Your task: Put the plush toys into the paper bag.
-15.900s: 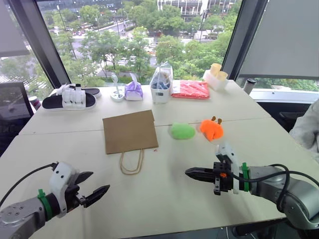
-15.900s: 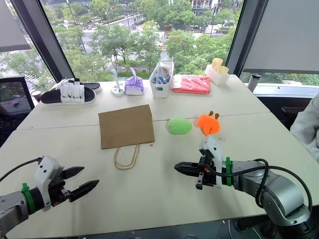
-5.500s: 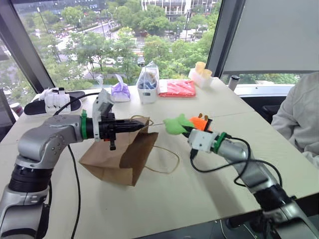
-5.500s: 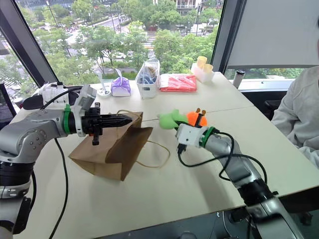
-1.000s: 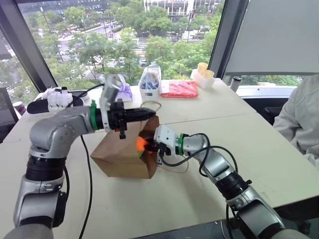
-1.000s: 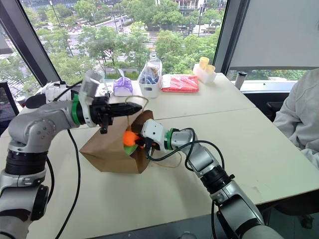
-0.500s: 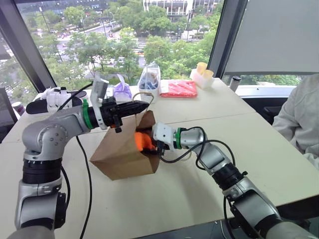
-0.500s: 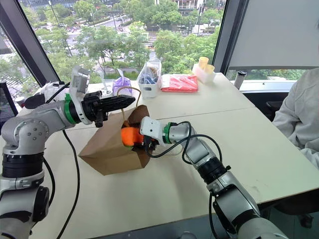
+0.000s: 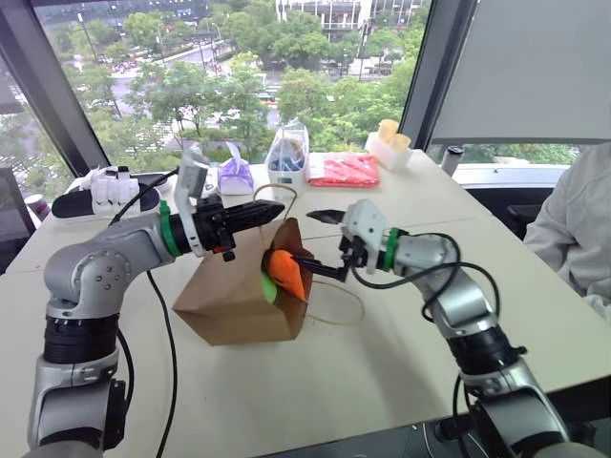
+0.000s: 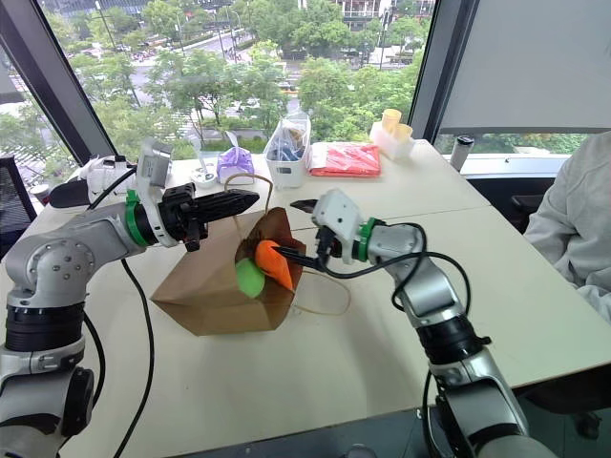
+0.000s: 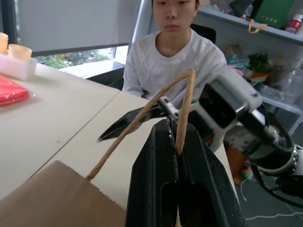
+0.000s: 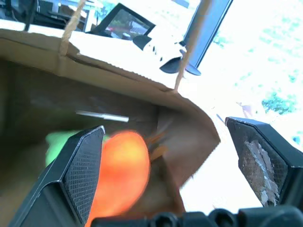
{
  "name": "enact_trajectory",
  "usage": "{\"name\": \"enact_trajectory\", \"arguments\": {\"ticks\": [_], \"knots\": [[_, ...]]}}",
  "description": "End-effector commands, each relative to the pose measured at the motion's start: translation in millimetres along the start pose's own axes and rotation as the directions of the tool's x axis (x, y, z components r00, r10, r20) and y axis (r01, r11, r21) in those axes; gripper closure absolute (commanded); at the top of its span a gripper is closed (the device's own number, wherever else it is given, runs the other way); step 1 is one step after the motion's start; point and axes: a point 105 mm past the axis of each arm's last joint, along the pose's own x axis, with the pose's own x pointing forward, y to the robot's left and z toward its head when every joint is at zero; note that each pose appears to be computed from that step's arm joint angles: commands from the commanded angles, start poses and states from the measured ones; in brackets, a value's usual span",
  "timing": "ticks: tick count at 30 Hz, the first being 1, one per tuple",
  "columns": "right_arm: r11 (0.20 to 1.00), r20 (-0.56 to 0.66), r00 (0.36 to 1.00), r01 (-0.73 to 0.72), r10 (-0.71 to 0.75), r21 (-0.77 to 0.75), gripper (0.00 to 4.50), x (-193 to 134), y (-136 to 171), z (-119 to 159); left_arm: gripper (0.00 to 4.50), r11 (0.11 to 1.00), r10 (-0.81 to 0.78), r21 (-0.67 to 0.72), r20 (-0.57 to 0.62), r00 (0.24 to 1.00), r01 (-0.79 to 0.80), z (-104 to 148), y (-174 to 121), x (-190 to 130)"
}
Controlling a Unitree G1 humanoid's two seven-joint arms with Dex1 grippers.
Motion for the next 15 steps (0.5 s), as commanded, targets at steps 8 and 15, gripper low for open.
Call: {"name": "enact_trajectory", "arguments": {"ticks": [8,15], "knots": [[0.92,-0.06,0.99,0.14,-0.127,0.365,0.07,-58.9,0.2,-22.2,4.5,0.998,-0.017,0.055,0.021,1.0,0.016,13.2,-5.6,-2.1],[0.647,-0.123,0.984,0.178,-0.13,0.741,0.07,-83.6,37.1,-56.6,4.5,0.998,-0.014,0.06,0.024,1.0,0.012,14.7,-5.4,-2.8]]}}
